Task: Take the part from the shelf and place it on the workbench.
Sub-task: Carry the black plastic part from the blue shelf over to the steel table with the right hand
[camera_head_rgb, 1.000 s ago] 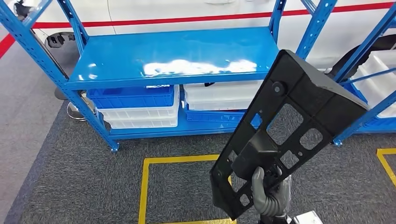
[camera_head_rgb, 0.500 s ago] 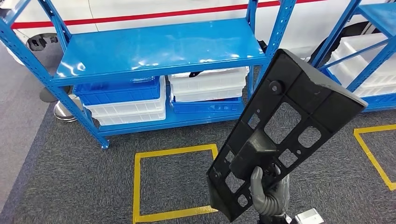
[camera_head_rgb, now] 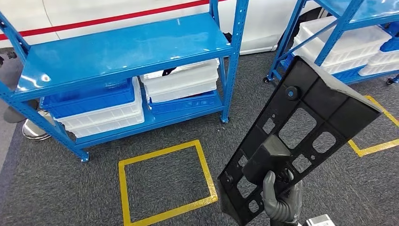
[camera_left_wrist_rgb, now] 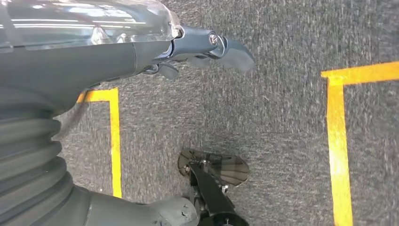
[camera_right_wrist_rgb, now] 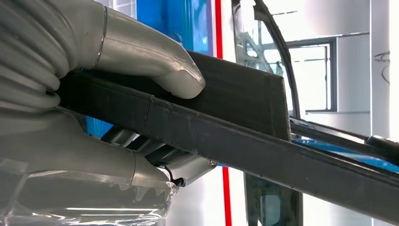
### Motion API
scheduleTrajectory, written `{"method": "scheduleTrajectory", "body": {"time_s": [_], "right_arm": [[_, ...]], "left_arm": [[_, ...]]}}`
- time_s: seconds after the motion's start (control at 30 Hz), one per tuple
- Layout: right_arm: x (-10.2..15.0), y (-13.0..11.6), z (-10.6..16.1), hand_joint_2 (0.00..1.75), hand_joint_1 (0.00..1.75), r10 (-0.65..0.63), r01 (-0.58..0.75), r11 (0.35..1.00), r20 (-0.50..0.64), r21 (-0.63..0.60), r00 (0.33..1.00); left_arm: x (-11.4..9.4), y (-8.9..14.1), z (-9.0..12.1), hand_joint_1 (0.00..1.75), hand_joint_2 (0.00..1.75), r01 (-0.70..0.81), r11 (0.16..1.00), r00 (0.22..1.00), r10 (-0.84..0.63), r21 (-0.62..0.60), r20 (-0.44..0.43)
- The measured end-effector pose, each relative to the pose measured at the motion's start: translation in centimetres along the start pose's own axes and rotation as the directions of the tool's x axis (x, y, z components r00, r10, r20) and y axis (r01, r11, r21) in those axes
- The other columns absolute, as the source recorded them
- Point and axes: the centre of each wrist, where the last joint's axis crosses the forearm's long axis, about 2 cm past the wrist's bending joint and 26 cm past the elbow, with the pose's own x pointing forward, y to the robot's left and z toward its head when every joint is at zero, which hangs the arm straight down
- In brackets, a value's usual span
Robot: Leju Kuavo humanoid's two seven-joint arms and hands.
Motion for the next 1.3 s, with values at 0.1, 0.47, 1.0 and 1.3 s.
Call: {"method": "scheduleTrajectory", "body": {"time_s": [0.1,0.47,1.0,1.3], "right_arm": [[0.1,-0.1,0.0,1.75,1.75,0.003,-0.003,1.000,0.004,-0.005,1.000],[0.6,-0.4,0.0,1.75,1.75,0.033,-0.033,0.999,0.017,-0.029,0.999],[1.1,-0.7,0.3,1.75,1.75,0.066,-0.065,0.997,0.023,-0.039,0.998],[1.2,-0.7,0.5,1.75,1.75,0.071,-0.069,0.996,0.026,-0.048,0.997]], "left_arm": [[0.1,0.0,-0.1,0.00,1.75,0.001,1.000,1.000,-0.001,0.001,0.006],[-0.3,-3.2,1.3,0.00,1.75,0.054,0.997,0.999,-0.053,-0.050,0.011],[0.1,-3.8,1.3,0.00,1.75,0.033,0.998,0.999,-0.033,-0.062,0.012],[0.0,-3.7,1.3,0.00,1.75,0.024,0.998,1.000,-0.023,-0.065,0.006]]}}
